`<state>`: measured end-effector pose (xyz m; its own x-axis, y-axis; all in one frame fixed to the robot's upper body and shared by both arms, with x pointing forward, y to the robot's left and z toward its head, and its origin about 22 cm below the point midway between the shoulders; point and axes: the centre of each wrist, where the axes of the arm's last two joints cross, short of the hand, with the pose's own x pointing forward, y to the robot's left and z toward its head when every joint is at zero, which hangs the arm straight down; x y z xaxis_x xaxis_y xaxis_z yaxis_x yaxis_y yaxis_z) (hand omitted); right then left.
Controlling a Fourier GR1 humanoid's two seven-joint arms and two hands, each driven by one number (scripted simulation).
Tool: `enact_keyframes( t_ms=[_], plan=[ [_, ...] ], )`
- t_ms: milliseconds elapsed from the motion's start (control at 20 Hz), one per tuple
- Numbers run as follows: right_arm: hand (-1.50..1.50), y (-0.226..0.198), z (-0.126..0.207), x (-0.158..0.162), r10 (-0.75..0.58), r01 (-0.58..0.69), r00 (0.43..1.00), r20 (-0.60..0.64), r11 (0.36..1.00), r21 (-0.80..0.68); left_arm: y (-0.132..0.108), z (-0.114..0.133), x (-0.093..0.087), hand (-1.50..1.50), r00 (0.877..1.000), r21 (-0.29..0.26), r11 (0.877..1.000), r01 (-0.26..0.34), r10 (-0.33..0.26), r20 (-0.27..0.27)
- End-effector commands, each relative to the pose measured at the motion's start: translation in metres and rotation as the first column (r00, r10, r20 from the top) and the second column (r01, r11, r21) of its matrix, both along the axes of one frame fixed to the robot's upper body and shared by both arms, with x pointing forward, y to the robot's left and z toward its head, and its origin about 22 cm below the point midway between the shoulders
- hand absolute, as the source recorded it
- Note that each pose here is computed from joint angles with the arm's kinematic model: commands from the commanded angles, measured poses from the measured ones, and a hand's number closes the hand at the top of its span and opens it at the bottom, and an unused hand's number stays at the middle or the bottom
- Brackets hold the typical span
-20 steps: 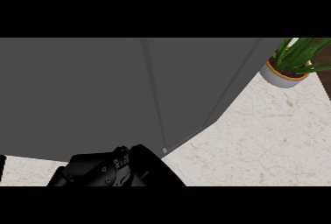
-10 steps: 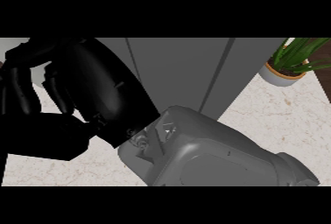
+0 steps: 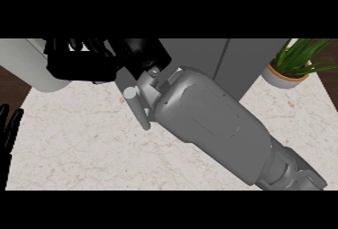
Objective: Pick up the wine, place it into the cabinet and close the cabinet
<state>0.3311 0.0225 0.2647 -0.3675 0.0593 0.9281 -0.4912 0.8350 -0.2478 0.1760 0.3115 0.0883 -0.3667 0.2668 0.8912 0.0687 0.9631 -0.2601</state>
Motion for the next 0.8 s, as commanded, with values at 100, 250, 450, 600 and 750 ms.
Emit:
enact_keyframes(
  t_ms=[100, 250, 450, 600, 750],
  plan=[
    [1.50, -0.029, -0.013, 0.050, -0.084, 0.084, 0.996, -0.025, 0.996, -0.012, 0.006, 0.011, 0.005, -1.50, 1.000, 0.025, 1.000, 0.002, -0.002, 0.002],
    [1.50, -0.043, -0.028, 0.058, -0.107, 0.107, 0.994, -0.005, 0.994, -0.021, -0.003, 0.014, 0.013, -1.50, 1.000, 0.002, 1.000, -0.003, 0.003, 0.006],
    [1.50, -0.057, -0.042, 0.067, -0.154, 0.155, 0.988, 0.021, 0.985, -0.074, 0.000, 0.005, 0.007, -1.50, 1.000, 0.011, 1.000, 0.008, -0.007, -0.009],
    [1.50, -0.062, -0.028, 0.071, -0.150, 0.154, 0.987, 0.058, 0.985, -0.079, 0.004, 0.000, 0.012, -1.50, 1.000, 0.013, 1.000, 0.025, -0.024, -0.009],
    [1.50, -0.066, -0.042, 0.072, -0.147, 0.152, 0.988, 0.053, 0.982, -0.112, 0.005, 0.018, 0.014, -1.50, 1.000, 0.012, 1.000, 0.013, -0.013, 0.007]
  ],
)
